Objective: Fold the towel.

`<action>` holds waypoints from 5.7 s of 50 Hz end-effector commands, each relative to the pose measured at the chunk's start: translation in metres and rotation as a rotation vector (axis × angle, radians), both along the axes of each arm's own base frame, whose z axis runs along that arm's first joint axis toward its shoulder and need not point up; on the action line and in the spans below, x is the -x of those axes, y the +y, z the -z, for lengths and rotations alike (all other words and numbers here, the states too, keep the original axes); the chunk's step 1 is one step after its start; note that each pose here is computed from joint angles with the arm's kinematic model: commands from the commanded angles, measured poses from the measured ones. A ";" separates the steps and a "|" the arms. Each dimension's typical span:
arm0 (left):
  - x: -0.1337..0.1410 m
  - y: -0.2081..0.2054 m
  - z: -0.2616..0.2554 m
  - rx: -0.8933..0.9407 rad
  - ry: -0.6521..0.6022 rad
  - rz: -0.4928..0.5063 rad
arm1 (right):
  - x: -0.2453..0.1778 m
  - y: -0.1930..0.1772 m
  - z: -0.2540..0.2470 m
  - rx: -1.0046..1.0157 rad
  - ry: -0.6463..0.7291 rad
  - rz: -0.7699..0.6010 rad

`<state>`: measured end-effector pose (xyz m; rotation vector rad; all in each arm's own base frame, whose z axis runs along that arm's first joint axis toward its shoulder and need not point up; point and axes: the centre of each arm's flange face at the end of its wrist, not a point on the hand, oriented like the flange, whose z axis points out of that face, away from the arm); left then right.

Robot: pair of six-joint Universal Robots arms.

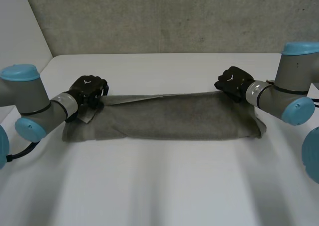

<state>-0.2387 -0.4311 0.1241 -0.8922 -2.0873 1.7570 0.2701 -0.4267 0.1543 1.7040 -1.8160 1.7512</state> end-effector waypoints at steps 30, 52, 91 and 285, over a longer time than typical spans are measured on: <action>-0.008 0.011 -0.103 0.209 0.027 -0.098 | -0.006 -0.020 -0.102 0.331 -0.239 -0.014; -0.020 0.118 -0.089 0.158 0.019 -0.090 | 0.050 0.086 -0.061 -0.229 -0.241 0.280; -0.010 0.148 -0.046 0.147 0.023 -0.084 | 0.103 0.057 0.029 -0.184 -0.320 0.480; 0.012 0.135 -0.070 0.062 0.143 -0.368 | 0.022 0.117 -0.011 0.138 0.003 0.237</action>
